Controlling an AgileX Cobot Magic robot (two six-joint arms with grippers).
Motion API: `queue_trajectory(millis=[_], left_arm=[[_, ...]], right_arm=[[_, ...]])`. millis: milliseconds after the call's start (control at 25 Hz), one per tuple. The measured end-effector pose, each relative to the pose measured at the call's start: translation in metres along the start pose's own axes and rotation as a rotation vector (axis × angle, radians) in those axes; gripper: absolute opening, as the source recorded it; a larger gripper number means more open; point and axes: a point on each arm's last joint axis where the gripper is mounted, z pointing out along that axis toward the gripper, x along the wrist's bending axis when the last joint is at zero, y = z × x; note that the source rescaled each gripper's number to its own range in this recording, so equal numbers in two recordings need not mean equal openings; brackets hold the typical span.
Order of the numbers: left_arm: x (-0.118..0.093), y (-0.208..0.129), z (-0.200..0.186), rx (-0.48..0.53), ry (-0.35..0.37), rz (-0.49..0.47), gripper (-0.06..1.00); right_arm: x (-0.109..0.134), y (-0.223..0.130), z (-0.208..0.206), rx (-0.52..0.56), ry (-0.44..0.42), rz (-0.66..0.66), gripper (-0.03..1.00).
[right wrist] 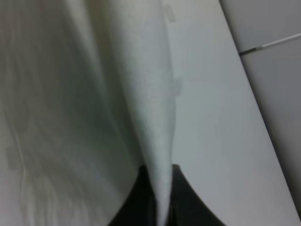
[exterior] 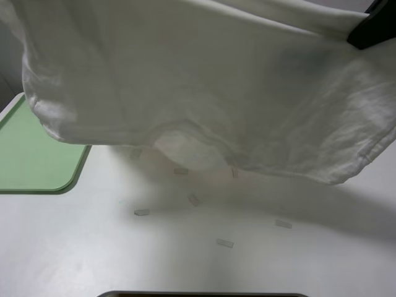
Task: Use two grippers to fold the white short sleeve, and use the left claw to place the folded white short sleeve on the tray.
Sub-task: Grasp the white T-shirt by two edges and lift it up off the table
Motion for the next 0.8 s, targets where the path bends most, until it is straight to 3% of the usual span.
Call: queue_trajectory(millis=[560, 800], left_arm=[[0.004, 0.004, -0.014, -0.007, 0.004, 0.004, 0.00], [0.012, 0.009, -0.033, -0.046, 0.079, 0.007, 0.00]], right_arm=[[0.004, -0.015, -0.044, -0.046, -0.098, 0.007, 0.00], [-0.002, -0.011, -0.061, -0.090, -0.140, 0.027, 0.00]])
